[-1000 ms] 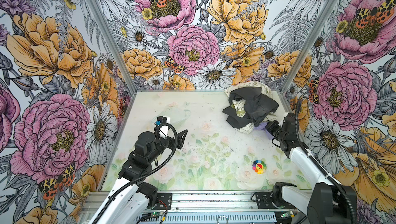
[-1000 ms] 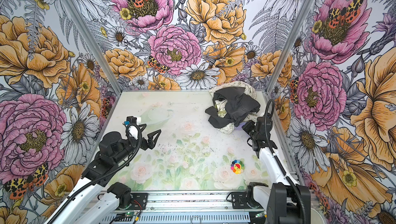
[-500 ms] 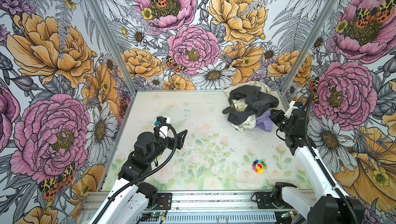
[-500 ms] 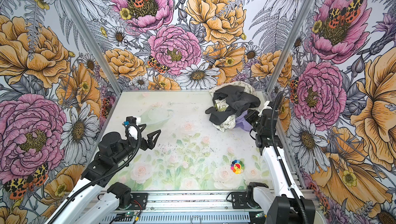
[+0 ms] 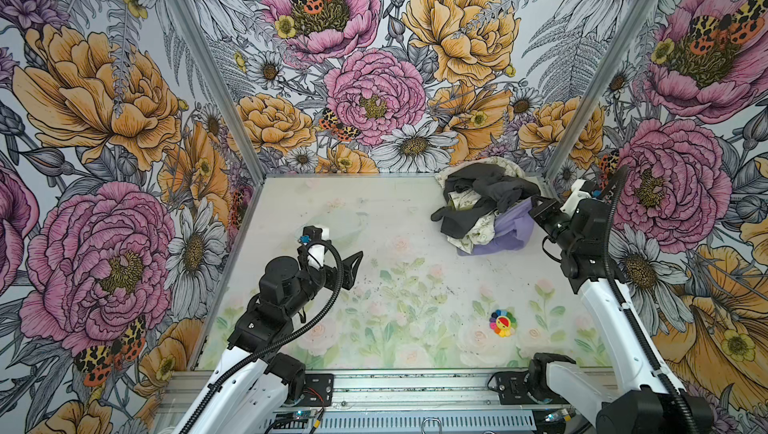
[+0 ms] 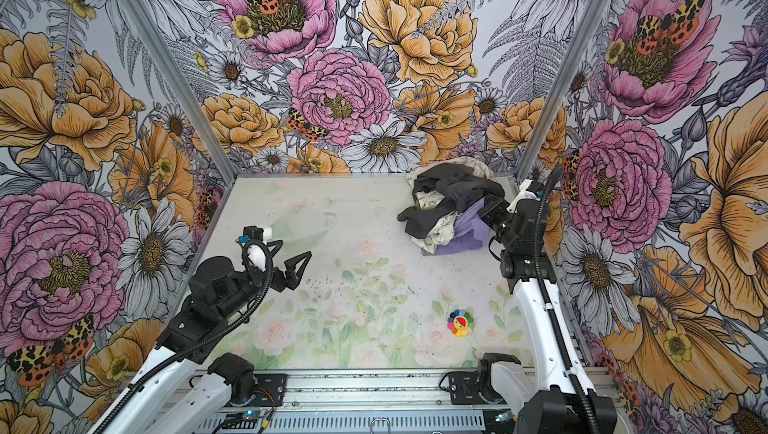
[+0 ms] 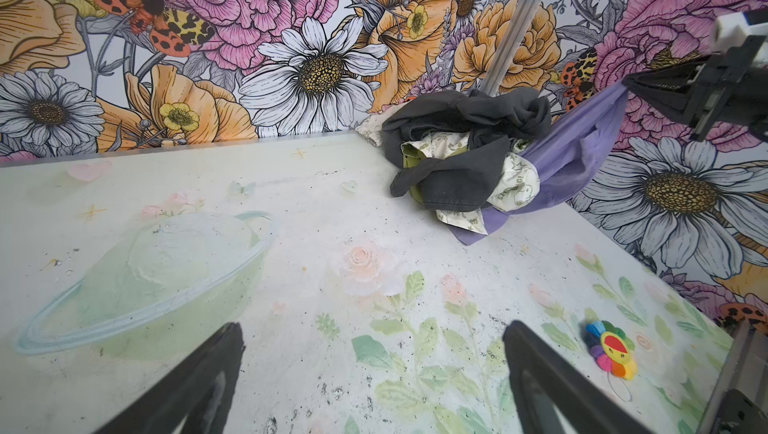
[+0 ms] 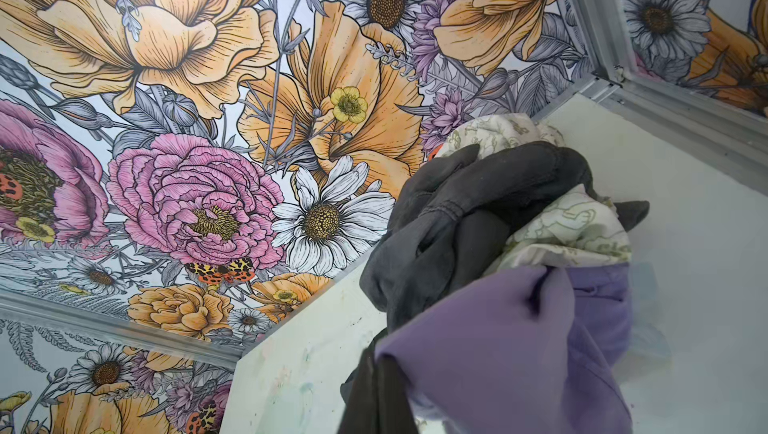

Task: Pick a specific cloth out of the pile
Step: 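Grasp the lavender cloth with the right gripper and lift it up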

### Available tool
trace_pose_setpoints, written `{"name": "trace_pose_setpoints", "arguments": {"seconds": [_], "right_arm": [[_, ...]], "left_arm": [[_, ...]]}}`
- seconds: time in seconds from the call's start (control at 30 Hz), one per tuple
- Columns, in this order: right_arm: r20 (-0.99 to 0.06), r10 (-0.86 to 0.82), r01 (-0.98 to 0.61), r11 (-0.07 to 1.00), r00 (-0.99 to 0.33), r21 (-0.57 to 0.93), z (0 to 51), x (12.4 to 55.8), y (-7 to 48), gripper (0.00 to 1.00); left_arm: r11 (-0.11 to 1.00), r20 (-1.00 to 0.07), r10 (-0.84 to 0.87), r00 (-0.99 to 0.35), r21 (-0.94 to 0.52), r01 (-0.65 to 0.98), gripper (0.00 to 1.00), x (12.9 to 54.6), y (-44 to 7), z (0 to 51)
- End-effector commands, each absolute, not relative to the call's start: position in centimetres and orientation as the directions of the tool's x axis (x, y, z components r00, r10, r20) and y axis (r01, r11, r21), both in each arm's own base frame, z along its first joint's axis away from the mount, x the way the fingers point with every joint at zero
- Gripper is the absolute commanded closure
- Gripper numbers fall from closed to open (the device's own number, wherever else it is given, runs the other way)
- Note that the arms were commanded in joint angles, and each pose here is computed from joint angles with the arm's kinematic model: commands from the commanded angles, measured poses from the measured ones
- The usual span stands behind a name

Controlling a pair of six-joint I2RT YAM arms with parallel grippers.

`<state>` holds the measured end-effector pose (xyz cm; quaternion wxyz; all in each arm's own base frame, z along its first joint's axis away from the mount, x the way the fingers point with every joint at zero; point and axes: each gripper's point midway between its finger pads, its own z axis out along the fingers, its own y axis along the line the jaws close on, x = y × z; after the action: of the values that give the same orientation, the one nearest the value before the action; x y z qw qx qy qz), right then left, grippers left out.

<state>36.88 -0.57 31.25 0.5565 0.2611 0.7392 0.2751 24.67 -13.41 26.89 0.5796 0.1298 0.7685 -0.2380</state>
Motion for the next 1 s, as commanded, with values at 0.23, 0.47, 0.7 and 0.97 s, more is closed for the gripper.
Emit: {"name": "trace_pose_setpoints", "arguments": {"seconds": [0.23,0.47,0.7,0.97], "right_arm": [[-0.733,0.679,-0.155,0.719,-0.05,0.677,43.0,36.6,0.0,1.0],[-0.738,0.675,-0.218,0.721,0.004,0.658,46.5,36.1,0.5,1.0],[-0.747,0.664,-0.3,0.719,0.03,0.627,49.8,35.5,1.9,1.0],[-0.775,0.631,-0.416,0.715,0.039,0.562,53.7,35.0,5.6,1.0]], "left_arm": [[0.859,-0.955,-0.063,-0.291,-0.2,0.47,0.01,24.4,-13.3,26.6],[0.861,-0.955,-0.061,-0.289,-0.197,0.468,0.01,24.4,-13.2,26.6],[0.863,-0.956,-0.061,-0.286,-0.195,0.466,0.01,24.4,-13.1,26.7],[0.863,-0.957,-0.063,-0.283,-0.195,0.466,0.01,24.3,-13.1,26.7]]}}
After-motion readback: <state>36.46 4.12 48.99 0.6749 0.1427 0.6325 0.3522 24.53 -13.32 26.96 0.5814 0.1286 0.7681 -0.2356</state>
